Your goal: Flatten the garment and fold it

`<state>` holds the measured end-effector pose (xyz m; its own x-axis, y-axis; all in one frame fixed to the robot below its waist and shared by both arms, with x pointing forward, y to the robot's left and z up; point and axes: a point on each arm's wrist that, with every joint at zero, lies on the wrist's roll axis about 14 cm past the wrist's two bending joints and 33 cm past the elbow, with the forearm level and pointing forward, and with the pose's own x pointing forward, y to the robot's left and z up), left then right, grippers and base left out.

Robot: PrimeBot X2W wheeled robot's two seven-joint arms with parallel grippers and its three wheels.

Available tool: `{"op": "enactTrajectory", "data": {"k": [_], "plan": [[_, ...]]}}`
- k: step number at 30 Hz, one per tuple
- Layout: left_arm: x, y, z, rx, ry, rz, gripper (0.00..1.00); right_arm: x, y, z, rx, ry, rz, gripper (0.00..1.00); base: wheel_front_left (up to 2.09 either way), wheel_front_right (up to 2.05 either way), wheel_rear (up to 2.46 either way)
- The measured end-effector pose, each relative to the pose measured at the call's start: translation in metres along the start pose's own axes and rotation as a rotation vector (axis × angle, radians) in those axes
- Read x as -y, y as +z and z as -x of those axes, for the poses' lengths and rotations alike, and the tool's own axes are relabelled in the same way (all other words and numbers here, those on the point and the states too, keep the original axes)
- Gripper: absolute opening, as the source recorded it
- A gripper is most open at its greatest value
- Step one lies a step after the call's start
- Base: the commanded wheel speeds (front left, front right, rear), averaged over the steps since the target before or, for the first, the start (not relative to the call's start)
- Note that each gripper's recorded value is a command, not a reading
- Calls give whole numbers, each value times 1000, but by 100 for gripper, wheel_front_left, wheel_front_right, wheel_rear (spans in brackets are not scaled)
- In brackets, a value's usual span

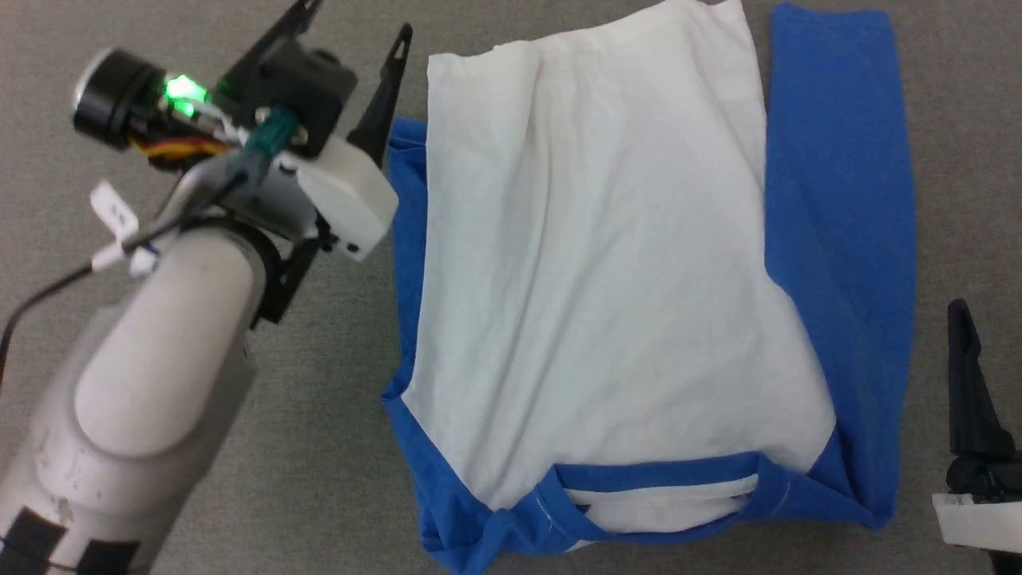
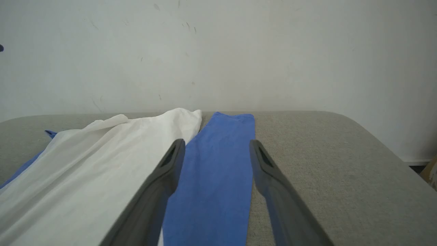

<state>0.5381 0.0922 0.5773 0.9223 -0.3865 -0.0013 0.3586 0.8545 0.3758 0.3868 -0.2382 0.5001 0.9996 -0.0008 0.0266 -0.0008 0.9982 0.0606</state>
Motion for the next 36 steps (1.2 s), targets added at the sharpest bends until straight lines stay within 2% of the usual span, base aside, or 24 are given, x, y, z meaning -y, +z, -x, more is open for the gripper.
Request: {"op": "enactTrajectory", "data": {"k": [7,14,19,26,27,28,29,36], "plan": [[13,-85,-30,-364,-187,-57,100,2,-21,-23,-38,28,-20,100,0,0,0],[42,-146,-26,-573,-327,-83,100,14,-49,-29,-109,15,-1,100,0,0,0],[47,-166,-22,-627,-378,-104,100,17,-63,-31,-147,16,0,100,0,0,0],[49,-173,-28,-610,-388,-95,100,19,-72,-38,-160,26,-2,100,0,0,0],[50,-175,-29,-611,-389,-92,82,20,-74,-39,-164,26,-2,100,0,0,0],[51,-176,-30,-612,-391,-90,11,21,-75,-39,-168,25,-1,100,0,0,0],[52,-178,-30,-615,-392,-86,0,22,-77,-39,-172,22,-2,100,0,0,0],[51,-174,-34,-587,-374,-66,0,25,-77,-40,-170,12,-2,100,0,0,0]]}}
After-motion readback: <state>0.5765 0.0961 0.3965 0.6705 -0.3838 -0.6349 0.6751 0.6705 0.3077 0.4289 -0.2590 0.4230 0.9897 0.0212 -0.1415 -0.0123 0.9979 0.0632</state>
